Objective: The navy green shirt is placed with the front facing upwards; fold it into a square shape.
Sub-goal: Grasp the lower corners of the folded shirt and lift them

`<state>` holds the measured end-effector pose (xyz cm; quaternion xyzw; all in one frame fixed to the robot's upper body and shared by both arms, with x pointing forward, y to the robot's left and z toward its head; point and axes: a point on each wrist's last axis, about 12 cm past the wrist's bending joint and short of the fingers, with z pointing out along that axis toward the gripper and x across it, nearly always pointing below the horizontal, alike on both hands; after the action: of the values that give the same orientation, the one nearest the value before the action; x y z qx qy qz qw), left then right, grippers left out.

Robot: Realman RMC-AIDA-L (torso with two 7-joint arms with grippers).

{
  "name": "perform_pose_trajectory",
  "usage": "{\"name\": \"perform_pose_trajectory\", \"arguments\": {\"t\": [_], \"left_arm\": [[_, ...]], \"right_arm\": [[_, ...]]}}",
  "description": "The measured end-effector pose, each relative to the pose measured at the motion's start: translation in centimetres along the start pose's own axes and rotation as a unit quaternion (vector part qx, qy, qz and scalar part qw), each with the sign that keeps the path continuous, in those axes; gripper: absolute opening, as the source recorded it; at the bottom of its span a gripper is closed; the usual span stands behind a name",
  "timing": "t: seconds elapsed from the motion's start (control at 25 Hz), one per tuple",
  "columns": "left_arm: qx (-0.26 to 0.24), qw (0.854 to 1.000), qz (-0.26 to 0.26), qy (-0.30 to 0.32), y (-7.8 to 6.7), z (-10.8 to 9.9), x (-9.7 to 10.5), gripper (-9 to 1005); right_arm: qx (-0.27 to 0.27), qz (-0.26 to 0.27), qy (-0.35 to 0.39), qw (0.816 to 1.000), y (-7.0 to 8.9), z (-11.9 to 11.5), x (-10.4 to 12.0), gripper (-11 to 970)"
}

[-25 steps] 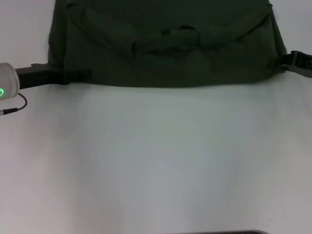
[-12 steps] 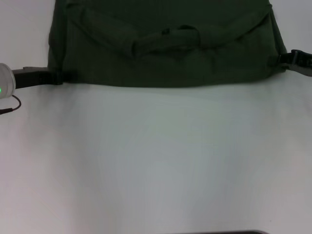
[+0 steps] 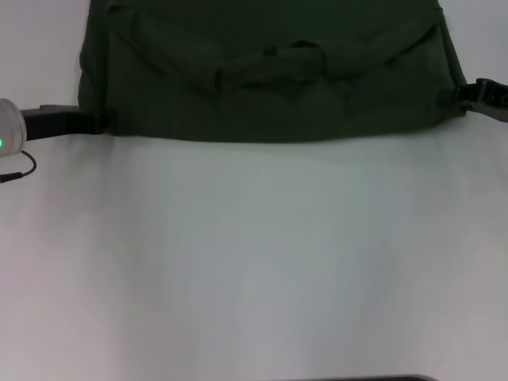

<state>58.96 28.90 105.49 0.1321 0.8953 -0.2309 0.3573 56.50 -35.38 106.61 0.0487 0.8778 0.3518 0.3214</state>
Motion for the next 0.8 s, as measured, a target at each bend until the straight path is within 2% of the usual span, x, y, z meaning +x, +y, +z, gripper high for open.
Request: {"name": "perform_pose_trajectory", "arguments": {"t": [0.24,0.44,0.8], "left_arm": [[-0.001,1.0,0.0,0.0,0.1,0.0,-0.2,27],[0.012,1.0,-0.003,0.003,0.2,-0.7,0.1,27],[0.067,0.998,-0.02,-0.004,1.5,-4.8,1.9,27]], "right_arm": [[0.0,0.0,0.0,1.0,0.0,0.0,0.0,49],[-0.006,-0.009,0.003,1.0,0.1,0.0,0.1,49],[-0.052,-0.028,-0.007,0.998,0.0,-1.3,2.0,50]]}}
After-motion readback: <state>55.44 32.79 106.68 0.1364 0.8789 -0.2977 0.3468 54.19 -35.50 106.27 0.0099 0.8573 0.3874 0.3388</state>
